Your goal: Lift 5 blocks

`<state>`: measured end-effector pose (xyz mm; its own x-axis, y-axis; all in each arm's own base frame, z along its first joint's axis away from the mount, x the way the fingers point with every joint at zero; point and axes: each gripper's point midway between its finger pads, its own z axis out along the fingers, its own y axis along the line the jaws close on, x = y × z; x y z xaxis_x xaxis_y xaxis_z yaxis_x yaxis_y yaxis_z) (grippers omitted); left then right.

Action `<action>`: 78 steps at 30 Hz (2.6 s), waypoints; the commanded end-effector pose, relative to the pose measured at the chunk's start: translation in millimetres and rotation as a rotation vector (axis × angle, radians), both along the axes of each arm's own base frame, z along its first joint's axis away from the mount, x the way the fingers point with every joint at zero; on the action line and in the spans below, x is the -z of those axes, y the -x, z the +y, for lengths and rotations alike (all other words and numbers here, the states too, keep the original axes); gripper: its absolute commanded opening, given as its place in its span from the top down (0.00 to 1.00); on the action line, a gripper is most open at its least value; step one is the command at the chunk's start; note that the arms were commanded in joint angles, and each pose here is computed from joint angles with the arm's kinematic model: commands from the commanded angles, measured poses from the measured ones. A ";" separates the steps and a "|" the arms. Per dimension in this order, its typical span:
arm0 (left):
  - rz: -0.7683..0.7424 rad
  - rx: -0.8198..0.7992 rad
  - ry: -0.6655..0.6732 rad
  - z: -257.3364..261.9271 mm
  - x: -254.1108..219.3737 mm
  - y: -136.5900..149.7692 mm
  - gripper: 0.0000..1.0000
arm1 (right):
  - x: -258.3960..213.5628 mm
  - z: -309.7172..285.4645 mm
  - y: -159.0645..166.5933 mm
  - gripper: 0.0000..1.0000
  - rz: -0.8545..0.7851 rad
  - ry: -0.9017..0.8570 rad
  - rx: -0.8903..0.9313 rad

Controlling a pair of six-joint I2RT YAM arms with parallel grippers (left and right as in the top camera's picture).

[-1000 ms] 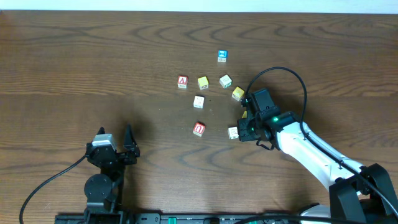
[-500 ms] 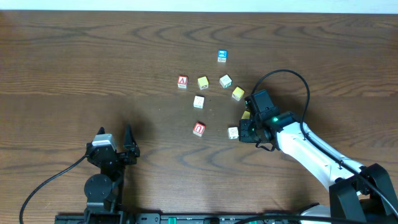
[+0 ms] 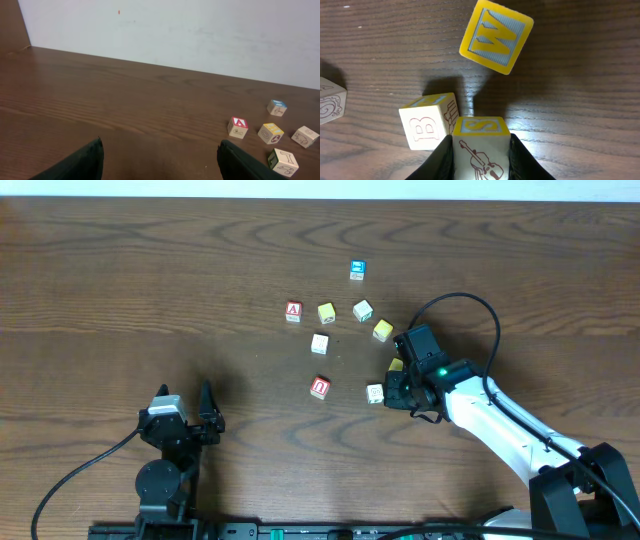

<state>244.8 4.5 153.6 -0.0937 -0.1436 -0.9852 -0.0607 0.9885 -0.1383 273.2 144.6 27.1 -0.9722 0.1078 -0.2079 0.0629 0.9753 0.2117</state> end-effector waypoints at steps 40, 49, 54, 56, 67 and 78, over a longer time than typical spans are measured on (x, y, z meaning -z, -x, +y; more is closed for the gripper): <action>0.059 -0.029 0.002 5.1 18.2 1.2 0.27 | 4.5 -12.5 -8.7 0.85 -0.076 0.125 -0.120; 0.059 -0.029 0.002 5.1 18.2 1.2 0.27 | 14.8 -11.6 -2.6 0.82 -0.070 0.103 -0.118; 0.059 -0.029 0.002 5.2 18.2 1.2 0.27 | 15.8 -9.6 -3.1 0.81 -0.078 0.096 -0.122; 0.059 -0.029 0.002 5.1 18.2 1.2 0.27 | 17.3 -7.5 -1.9 0.77 -0.080 0.090 -0.128; 0.059 -0.029 0.002 5.1 18.2 1.2 0.27 | 18.0 -1.0 -2.9 0.43 -0.100 0.072 -0.142; 0.059 -0.029 0.002 5.1 18.2 1.2 0.27 | 12.8 -6.0 -8.7 0.40 -0.111 0.105 -0.128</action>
